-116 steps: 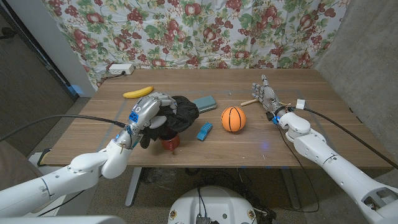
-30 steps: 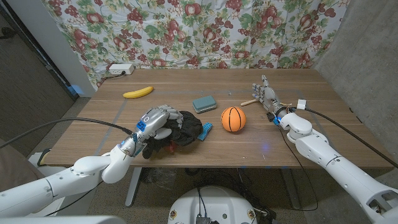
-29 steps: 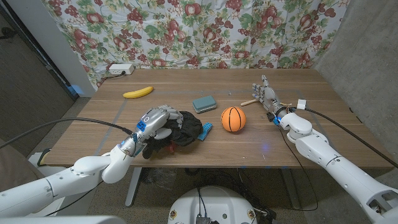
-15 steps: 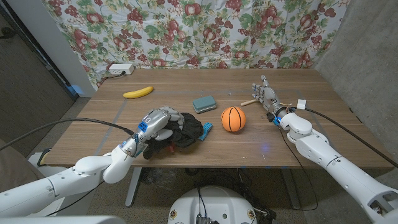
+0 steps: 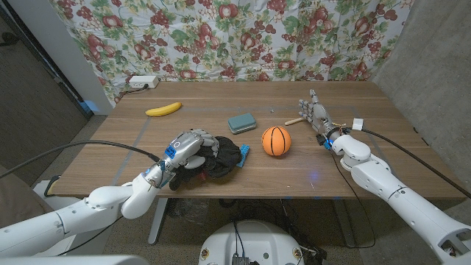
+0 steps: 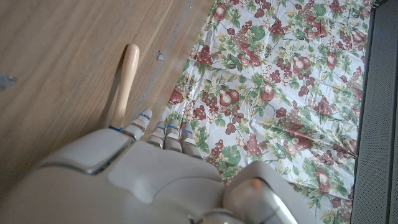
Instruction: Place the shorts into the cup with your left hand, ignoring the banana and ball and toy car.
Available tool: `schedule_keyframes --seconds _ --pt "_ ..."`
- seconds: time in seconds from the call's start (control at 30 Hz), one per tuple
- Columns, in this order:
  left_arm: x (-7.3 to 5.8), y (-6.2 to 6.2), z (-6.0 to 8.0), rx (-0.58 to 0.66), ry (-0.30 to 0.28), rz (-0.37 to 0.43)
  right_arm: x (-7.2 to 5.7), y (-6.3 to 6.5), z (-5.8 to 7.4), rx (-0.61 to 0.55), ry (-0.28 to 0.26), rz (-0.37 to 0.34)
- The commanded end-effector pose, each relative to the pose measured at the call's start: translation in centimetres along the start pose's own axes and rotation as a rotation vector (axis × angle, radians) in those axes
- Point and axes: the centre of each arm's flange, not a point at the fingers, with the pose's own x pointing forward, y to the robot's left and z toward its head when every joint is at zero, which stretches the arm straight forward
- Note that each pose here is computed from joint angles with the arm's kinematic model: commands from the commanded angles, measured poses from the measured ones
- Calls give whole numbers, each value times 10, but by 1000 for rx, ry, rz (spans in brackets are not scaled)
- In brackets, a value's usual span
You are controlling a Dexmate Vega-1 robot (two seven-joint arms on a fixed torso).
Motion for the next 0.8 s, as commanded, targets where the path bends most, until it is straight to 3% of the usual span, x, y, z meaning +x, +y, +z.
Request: schedule_keyframes --seconds 0.03,0.57,0.8 --pt "-5 -2 1 -3 31 -15 -3 0 1 0 2 1" --pt "-8 -5 -4 17 49 -32 -5 1 1 -8 9 -6" --pt "-10 -2 -4 17 51 -14 2 3 2 -11 11 7"
